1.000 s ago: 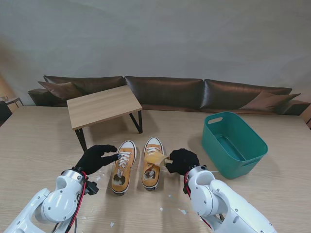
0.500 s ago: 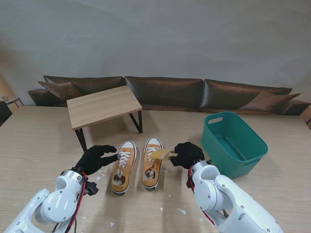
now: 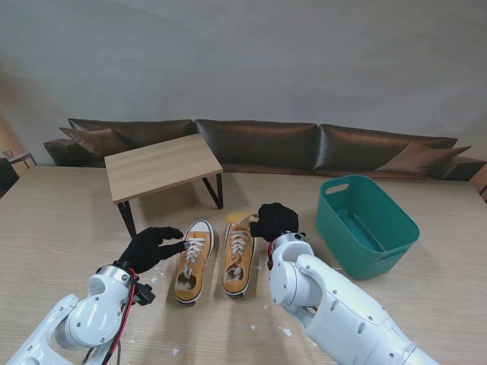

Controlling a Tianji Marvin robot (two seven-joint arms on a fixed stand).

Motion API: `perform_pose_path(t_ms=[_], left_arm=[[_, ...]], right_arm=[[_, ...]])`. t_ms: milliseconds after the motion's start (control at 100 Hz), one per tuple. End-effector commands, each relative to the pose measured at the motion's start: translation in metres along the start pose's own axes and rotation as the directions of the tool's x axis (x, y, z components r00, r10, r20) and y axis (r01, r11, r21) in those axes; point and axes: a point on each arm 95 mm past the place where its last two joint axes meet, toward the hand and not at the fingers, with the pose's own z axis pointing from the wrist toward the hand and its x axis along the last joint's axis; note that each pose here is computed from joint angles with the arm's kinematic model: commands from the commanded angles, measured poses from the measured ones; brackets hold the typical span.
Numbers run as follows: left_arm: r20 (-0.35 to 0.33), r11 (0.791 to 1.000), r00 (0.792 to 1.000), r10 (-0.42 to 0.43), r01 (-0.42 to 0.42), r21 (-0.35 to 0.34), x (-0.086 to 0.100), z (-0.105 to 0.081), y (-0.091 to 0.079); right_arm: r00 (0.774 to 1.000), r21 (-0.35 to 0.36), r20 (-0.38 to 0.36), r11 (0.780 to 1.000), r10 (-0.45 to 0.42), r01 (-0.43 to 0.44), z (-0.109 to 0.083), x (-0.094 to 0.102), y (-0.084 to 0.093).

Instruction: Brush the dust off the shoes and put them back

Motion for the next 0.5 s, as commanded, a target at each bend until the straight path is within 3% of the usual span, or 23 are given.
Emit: perform_pose_path(t_ms=[0,220,490], left_arm=[[0.005,1.0,1.0,-0.009,0.009,-0.022,0.0,0.001,0.003],[0.01,1.0,1.0,-0.01,0.01,-0.024,0.0,0.002,0.003],[0.005,1.0,1.0,-0.009,0.01,-0.027,-0.001,0.002,0.003]], right_arm=[[1.0,0.031,0.001,1.0,0.003,-0.003,0.001,0.006,-0.008],[1.0,0.103,0.025,0.995,-0.003,0.0,0.002,-0.005,-0.023],[1.0,0.157,-0.002,0.988,-0.002,0.002,-0.016,-0.03,-0.023]])
